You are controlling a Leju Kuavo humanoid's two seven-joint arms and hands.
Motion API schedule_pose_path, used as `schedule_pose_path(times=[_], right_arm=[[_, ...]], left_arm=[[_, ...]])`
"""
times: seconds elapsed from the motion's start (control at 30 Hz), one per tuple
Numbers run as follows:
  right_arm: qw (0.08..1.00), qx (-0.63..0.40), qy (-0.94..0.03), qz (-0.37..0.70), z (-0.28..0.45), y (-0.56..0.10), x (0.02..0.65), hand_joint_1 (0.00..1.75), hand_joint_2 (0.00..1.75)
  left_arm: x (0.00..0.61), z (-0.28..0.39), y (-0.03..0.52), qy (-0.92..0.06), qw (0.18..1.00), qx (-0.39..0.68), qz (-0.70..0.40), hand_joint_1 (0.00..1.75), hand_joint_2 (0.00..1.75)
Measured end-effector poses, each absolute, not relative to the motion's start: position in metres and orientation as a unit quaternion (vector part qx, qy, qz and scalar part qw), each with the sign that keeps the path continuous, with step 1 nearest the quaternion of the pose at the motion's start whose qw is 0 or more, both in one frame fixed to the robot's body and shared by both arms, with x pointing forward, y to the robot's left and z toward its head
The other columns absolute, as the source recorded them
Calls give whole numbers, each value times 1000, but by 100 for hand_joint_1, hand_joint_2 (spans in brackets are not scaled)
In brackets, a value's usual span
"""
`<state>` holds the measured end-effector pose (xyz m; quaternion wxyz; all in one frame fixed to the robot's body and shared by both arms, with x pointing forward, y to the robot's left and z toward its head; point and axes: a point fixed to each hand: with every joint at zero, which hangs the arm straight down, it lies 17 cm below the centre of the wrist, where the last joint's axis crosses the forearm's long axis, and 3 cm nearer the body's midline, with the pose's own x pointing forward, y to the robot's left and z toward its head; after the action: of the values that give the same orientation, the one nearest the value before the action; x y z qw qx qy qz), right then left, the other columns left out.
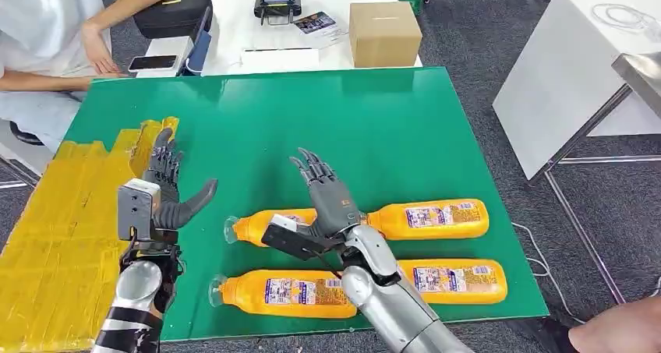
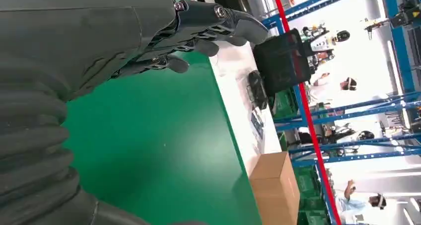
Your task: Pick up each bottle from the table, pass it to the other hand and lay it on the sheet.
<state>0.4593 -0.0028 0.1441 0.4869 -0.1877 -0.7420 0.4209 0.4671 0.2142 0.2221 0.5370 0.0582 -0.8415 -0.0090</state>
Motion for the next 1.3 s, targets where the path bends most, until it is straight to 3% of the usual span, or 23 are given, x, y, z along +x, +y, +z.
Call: schedule_pose_path(times=[1.3], right_arm=[[475, -249, -611, 582, 51, -12, 474, 0, 175]], left_arm=[[475, 225, 208, -841, 539, 47, -2, 0, 175]])
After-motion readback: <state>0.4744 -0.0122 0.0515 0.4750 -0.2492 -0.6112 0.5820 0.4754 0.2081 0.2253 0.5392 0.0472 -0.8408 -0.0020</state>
